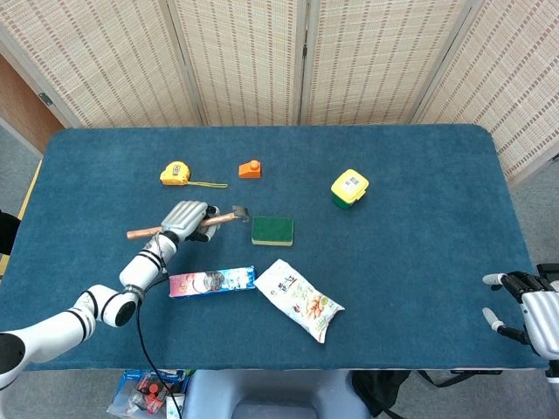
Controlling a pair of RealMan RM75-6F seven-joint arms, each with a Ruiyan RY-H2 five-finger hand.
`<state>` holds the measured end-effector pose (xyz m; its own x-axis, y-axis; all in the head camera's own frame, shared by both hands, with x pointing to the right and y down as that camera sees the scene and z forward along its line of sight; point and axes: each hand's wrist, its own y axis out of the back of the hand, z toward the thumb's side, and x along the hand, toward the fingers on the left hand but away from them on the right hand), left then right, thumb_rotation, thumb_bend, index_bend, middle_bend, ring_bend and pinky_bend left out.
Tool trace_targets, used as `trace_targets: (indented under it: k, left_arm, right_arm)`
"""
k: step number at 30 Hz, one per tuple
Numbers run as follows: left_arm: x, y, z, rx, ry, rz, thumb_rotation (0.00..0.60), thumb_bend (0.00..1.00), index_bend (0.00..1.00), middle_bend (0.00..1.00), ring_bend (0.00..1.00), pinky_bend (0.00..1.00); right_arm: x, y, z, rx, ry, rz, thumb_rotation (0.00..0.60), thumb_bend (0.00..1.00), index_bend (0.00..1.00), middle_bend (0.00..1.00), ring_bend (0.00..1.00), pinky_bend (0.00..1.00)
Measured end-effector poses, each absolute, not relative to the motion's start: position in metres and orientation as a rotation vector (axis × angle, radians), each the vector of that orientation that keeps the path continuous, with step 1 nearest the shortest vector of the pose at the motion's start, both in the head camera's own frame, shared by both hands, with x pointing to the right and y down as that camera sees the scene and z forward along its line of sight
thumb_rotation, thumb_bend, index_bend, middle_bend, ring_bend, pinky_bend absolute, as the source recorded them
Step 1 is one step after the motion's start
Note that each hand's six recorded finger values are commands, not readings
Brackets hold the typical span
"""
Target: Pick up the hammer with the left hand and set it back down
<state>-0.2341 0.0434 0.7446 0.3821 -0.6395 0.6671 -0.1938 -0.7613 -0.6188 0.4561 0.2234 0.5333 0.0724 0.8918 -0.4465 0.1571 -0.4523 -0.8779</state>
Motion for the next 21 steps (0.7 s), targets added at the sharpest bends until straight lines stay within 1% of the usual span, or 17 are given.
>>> trace_targets:
  k: [4, 5, 7, 8, 9, 10, 11, 12, 13, 14, 15, 17, 21]
  left_arm:
    - [-0.249, 0.045, 0.750, -2.188, 0.731, -1.399, 0.600, 0.59, 0.71, 0.84, 0.88, 0.98]
    - [-0.252, 0.046, 0.751, -2.188, 0.729, -1.409, 0.600, 0.59, 0.69, 0.81, 0.84, 0.94]
    - [-0.256, 0.049, 0.754, -2.191, 0.720, -1.432, 0.600, 0.56, 0.60, 0.73, 0.73, 0.85]
    - [-0.258, 0.050, 0.755, -2.193, 0.715, -1.442, 0.600, 0.51, 0.51, 0.65, 0.62, 0.75]
    - [-0.259, 0.052, 0.756, -2.197, 0.706, -1.455, 0.600, 0.46, 0.44, 0.57, 0.54, 0.68]
    - [-0.261, 0.053, 0.757, -2.201, 0.698, -1.465, 0.600, 0.37, 0.30, 0.43, 0.38, 0.54]
    - [-0.262, 0.055, 0.757, -2.206, 0.688, -1.474, 0.600, 0.31, 0.18, 0.29, 0.25, 0.41]
    - [-0.263, 0.057, 0.757, -2.212, 0.677, -1.484, 0.600, 0.28, 0.08, 0.16, 0.13, 0.29]
    - [-0.263, 0.058, 0.756, -2.214, 0.671, -1.486, 0.600, 0.27, 0.03, 0.08, 0.06, 0.21]
    - [-0.263, 0.059, 0.755, -2.215, 0.668, -1.486, 0.600, 0.26, 0.00, 0.02, 0.02, 0.13]
    - [-0.264, 0.060, 0.754, -2.214, 0.672, -1.481, 0.600, 0.26, 0.00, 0.00, 0.00, 0.09]
    - [-0.266, 0.059, 0.750, -2.206, 0.692, -1.469, 0.600, 0.26, 0.00, 0.00, 0.00, 0.06]
    - [-0.274, 0.059, 0.738, -2.180, 0.783, -1.427, 0.600, 0.26, 0.00, 0.00, 0.00, 0.03]
  right_arm:
    - [0.454, 0.223, 0.534, -1.706, -1.045, 1.429, 0.600, 0.26, 0.35, 0.42, 0.27, 0.28]
    - [0.453, 0.223, 0.534, -1.706, -1.044, 1.428, 0.600, 0.26, 0.35, 0.42, 0.27, 0.28]
    - [0.452, 0.223, 0.534, -1.707, -1.043, 1.423, 0.600, 0.26, 0.35, 0.42, 0.27, 0.28]
    - [0.452, 0.222, 0.534, -1.707, -1.042, 1.422, 0.600, 0.26, 0.35, 0.42, 0.27, 0.28]
    - [0.451, 0.222, 0.533, -1.707, -1.042, 1.420, 0.600, 0.26, 0.35, 0.42, 0.27, 0.28]
    - [0.451, 0.222, 0.533, -1.707, -1.041, 1.419, 0.600, 0.26, 0.35, 0.42, 0.27, 0.28]
    - [0.450, 0.222, 0.533, -1.707, -1.041, 1.417, 0.600, 0.26, 0.35, 0.42, 0.27, 0.28]
    - [0.450, 0.222, 0.533, -1.707, -1.041, 1.416, 0.600, 0.26, 0.35, 0.42, 0.27, 0.28]
    - [0.450, 0.222, 0.533, -1.707, -1.041, 1.414, 0.600, 0.26, 0.35, 0.42, 0.27, 0.28]
    - [0.450, 0.222, 0.533, -1.706, -1.041, 1.414, 0.600, 0.26, 0.35, 0.42, 0.27, 0.28]
    - [0.449, 0.222, 0.532, -1.706, -1.042, 1.412, 0.600, 0.26, 0.35, 0.42, 0.27, 0.28]
    - [0.449, 0.222, 0.531, -1.706, -1.042, 1.408, 0.600, 0.26, 0.35, 0.42, 0.27, 0.28]
    - [0.449, 0.222, 0.530, -1.703, -1.045, 1.406, 0.600, 0.26, 0.35, 0.42, 0.27, 0.28]
